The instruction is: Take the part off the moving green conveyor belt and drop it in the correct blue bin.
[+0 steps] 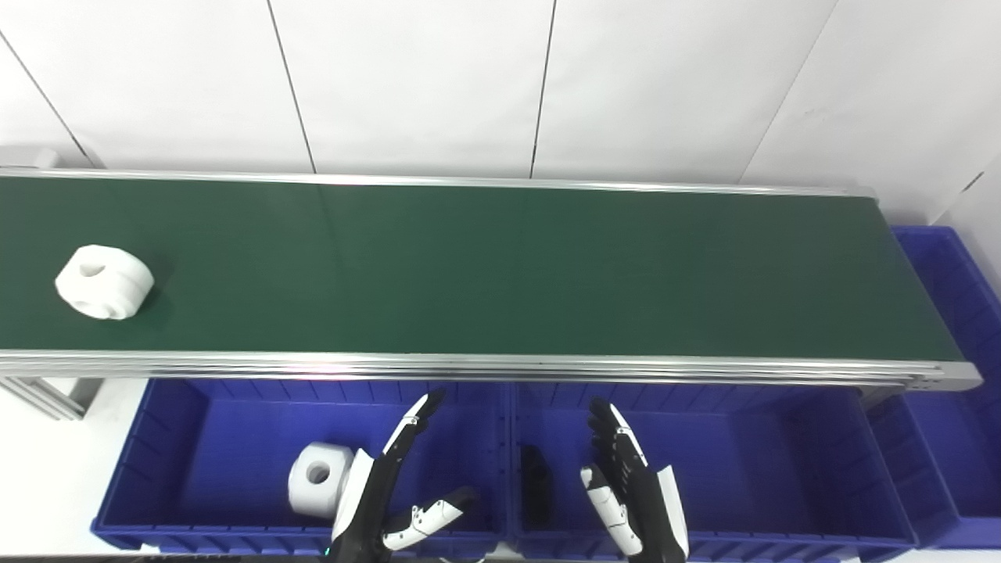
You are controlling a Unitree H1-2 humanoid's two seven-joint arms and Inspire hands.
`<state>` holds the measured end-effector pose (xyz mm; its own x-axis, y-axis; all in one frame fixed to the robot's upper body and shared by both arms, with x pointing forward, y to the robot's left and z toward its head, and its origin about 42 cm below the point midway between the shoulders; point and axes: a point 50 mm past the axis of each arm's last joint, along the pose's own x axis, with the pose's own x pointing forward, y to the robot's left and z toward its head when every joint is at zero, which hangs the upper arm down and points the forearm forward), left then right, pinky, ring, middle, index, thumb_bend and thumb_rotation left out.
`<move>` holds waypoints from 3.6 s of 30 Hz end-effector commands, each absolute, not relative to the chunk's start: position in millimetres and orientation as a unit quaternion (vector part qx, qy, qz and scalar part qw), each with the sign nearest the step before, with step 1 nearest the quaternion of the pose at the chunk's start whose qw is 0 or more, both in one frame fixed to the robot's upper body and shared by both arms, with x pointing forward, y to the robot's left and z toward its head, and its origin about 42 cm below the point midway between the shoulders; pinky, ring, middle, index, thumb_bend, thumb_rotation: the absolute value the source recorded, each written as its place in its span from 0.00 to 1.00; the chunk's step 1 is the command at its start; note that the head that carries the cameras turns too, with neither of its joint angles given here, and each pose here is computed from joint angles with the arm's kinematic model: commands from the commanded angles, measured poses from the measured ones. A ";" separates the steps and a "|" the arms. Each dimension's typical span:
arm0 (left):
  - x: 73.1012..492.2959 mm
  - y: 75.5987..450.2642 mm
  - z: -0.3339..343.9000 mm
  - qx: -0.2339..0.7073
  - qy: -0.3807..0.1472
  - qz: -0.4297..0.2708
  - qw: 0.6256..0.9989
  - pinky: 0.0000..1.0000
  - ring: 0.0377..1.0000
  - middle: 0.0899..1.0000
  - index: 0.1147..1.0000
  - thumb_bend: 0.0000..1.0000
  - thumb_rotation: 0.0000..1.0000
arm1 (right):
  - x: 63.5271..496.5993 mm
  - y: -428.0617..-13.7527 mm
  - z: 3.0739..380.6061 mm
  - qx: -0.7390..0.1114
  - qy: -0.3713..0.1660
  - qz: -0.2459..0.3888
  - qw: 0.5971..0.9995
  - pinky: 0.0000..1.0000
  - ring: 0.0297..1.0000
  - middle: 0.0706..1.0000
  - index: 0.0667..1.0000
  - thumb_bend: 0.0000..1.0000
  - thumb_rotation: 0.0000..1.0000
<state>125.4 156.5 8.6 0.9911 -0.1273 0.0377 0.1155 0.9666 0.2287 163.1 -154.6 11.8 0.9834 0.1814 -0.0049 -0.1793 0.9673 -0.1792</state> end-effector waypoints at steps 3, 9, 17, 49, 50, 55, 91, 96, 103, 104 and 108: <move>130.5 157.9 14.7 0.104 -0.050 -0.062 0.991 0.90 0.92 0.92 0.90 0.62 0.70 | 168.7 -150.6 21.0 -0.075 -0.045 0.090 0.992 0.87 0.90 0.91 0.91 0.63 0.86; 130.9 149.9 11.4 0.100 -0.045 -0.075 0.991 0.90 0.93 0.93 0.90 0.60 0.68 | 169.1 -159.9 14.9 -0.073 -0.031 0.096 0.992 0.90 0.93 0.93 0.95 0.60 0.86; 135.4 140.9 4.8 0.101 -0.039 -0.077 0.991 0.82 0.87 0.88 0.85 0.73 0.61 | 169.6 -167.8 10.1 -0.106 -0.034 0.082 0.990 0.97 0.93 0.94 0.96 0.60 1.00; 230.1 246.3 141.7 0.244 -0.218 -0.021 0.945 0.86 0.91 0.92 0.91 0.67 0.65 | 167.6 -162.3 12.2 -0.098 -0.044 0.059 0.992 0.96 0.94 0.94 0.94 0.60 1.00; 233.0 248.3 143.2 0.247 -0.218 -0.021 0.944 0.86 0.91 0.92 0.91 0.67 0.65 | 167.4 -162.1 12.4 -0.099 -0.045 0.059 0.992 0.96 0.94 0.94 0.94 0.60 1.00; 256.8 264.6 159.1 0.300 -0.202 -0.025 0.932 0.89 0.93 0.93 0.93 0.64 0.63 | 166.1 -160.3 14.2 -0.111 -0.056 0.057 0.991 0.93 0.92 0.92 0.93 0.61 1.00; 381.0 376.4 174.7 0.583 -0.012 -0.064 0.810 0.95 0.98 0.98 0.99 0.77 0.37 | 168.8 -159.4 11.9 -0.100 -0.046 0.059 0.992 0.92 0.90 0.90 0.92 0.68 0.99; 380.0 378.7 172.9 0.605 0.007 -0.093 0.791 0.99 0.98 0.99 1.00 0.78 0.36 | 169.4 -158.9 11.9 -0.099 -0.047 0.055 0.992 0.91 0.90 0.90 0.91 0.67 0.99; 375.9 380.4 175.7 0.601 0.046 -0.136 0.786 0.98 0.98 0.99 1.00 0.82 0.26 | 168.3 -159.2 12.1 -0.099 -0.046 0.056 0.992 0.91 0.91 0.90 0.92 0.68 1.00; 375.2 379.9 175.2 0.594 0.051 -0.142 0.790 0.98 0.98 0.99 0.99 0.82 0.26 | 168.2 -159.3 12.2 -0.100 -0.047 0.055 0.992 0.91 0.91 0.90 0.92 0.68 1.00; 375.0 378.4 172.3 0.581 0.071 -0.169 0.793 0.99 0.99 0.99 0.99 0.82 0.13 | 168.5 -159.8 12.7 -0.098 -0.047 0.054 0.993 0.90 0.90 0.90 0.91 0.68 1.00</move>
<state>365.0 371.1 148.0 0.9200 -0.1826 -0.3469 0.3869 0.2811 0.8782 164.5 -163.4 1.9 0.9936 0.1127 0.0034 -0.1086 0.9651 -0.2385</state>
